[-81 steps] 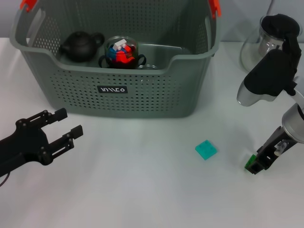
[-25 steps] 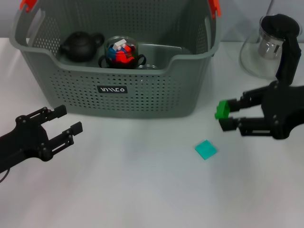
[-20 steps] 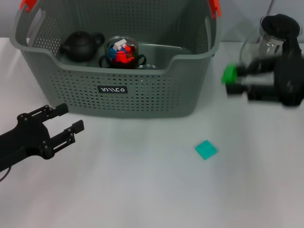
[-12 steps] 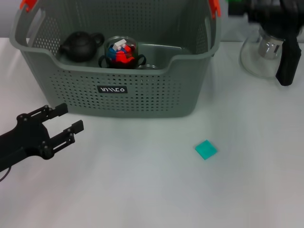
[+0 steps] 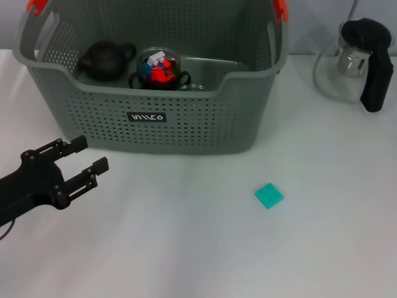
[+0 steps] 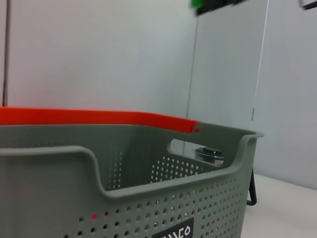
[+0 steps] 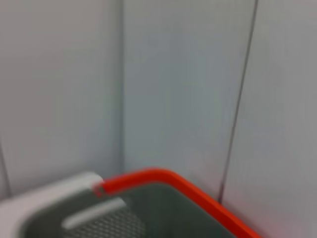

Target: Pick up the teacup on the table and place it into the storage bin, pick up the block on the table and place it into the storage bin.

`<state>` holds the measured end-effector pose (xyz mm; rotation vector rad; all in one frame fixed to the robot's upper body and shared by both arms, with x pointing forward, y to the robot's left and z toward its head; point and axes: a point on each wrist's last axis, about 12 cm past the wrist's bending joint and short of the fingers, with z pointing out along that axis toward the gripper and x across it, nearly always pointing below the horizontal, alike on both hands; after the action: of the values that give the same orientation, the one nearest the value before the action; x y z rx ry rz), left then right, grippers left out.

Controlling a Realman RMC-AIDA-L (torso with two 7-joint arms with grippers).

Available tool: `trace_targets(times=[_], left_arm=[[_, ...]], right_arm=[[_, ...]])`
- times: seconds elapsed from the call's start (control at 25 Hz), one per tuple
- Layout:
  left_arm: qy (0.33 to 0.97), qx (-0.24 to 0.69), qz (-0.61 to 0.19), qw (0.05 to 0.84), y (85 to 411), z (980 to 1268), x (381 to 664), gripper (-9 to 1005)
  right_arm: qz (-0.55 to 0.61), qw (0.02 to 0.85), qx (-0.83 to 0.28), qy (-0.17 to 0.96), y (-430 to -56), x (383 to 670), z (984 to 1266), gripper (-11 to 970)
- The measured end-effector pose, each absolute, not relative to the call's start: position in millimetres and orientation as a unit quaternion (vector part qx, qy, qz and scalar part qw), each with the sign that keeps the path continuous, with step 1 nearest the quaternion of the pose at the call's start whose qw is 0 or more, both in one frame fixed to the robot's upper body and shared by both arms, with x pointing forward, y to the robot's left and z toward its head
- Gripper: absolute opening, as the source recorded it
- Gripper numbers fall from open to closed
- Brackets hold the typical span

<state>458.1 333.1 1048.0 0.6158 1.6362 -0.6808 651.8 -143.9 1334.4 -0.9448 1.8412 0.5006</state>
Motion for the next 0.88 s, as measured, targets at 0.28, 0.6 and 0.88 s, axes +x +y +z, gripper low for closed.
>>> trace_targets(times=[0.28,0.6,0.88], left_arm=[[0.705,0.254,-0.293,0.593,333,1046,455,609],[0.704,0.249,-0.299,0.594,330,1044,456,609],[0.704,0.249,-0.299,0.594,328,1044,459,609]], right_arm=[[0.107,0.439,-0.431,0.781,-71,686,1300,426],[0.064,0.432,-0.444,0.782,-31,703,1253,427],[0.069,0.439,-0.439,0.781,-19,702,1233,427]])
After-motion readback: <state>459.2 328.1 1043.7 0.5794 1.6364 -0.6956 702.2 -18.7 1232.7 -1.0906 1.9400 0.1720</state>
